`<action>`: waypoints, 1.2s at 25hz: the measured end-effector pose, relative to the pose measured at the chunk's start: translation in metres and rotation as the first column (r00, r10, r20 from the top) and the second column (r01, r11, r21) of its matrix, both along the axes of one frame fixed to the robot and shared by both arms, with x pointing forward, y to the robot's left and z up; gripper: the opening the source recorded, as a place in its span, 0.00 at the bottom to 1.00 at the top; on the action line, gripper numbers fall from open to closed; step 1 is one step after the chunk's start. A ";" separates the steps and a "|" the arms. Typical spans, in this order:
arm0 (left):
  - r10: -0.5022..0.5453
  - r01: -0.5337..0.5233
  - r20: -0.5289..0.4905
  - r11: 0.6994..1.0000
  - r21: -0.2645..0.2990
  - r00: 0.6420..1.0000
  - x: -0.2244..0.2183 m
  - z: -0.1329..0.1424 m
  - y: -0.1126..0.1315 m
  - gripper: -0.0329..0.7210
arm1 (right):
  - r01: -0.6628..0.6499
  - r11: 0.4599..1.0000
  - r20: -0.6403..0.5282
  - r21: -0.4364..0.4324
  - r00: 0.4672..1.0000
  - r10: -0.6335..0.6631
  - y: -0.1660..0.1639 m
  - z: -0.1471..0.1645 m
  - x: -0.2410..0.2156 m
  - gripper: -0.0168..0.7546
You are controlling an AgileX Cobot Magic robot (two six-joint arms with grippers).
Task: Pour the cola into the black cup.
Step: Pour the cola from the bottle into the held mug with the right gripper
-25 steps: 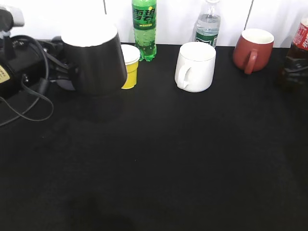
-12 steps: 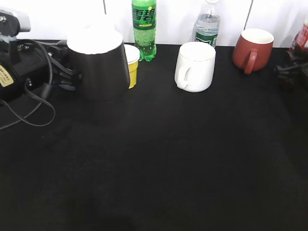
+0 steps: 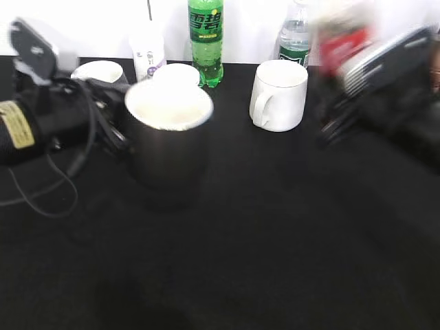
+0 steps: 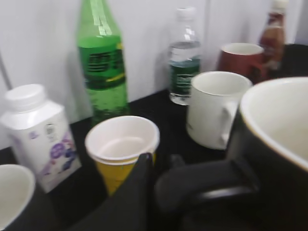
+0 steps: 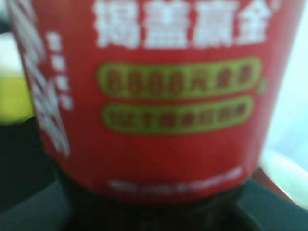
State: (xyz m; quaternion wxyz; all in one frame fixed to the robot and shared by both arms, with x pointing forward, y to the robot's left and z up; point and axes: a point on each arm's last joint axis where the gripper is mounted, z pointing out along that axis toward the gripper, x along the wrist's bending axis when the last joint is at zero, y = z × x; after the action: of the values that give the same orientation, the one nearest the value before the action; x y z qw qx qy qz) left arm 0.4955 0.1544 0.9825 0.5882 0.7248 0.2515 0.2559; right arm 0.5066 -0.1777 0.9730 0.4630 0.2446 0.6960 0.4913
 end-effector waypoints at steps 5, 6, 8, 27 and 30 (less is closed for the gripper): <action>-0.068 0.067 -0.029 0.997 -0.040 0.997 0.001 -0.021 -0.014 0.12 | -0.093 0.917 0.091 -0.388 0.986 0.139 0.017 -0.008 -0.009 0.51; -0.073 0.073 -0.017 0.997 -0.034 0.997 0.001 -0.022 -0.014 0.12 | -0.089 0.887 0.120 -0.452 0.980 0.160 0.017 -0.008 -0.009 0.51; -0.081 0.081 0.001 0.997 -0.009 0.997 0.002 -0.026 -0.015 0.12 | -0.067 0.827 0.181 -0.558 0.963 0.201 0.018 -0.005 -0.007 0.51; -0.088 0.087 0.036 0.996 0.029 0.995 0.002 -0.026 -0.014 0.12 | 0.169 0.565 0.387 -0.808 0.874 0.292 0.021 0.020 0.013 0.51; -0.090 0.090 0.045 0.996 0.018 0.995 0.002 -0.025 -0.015 0.12 | 0.176 0.544 0.393 -0.821 0.864 0.313 0.022 0.021 0.013 0.51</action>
State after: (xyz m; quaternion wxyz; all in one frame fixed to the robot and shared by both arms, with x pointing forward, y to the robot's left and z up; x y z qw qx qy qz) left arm 0.4975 0.1396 0.9576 0.5989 0.7340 0.2031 0.2476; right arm 0.5200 -0.1559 0.9939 0.6644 -0.1696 0.7094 0.1633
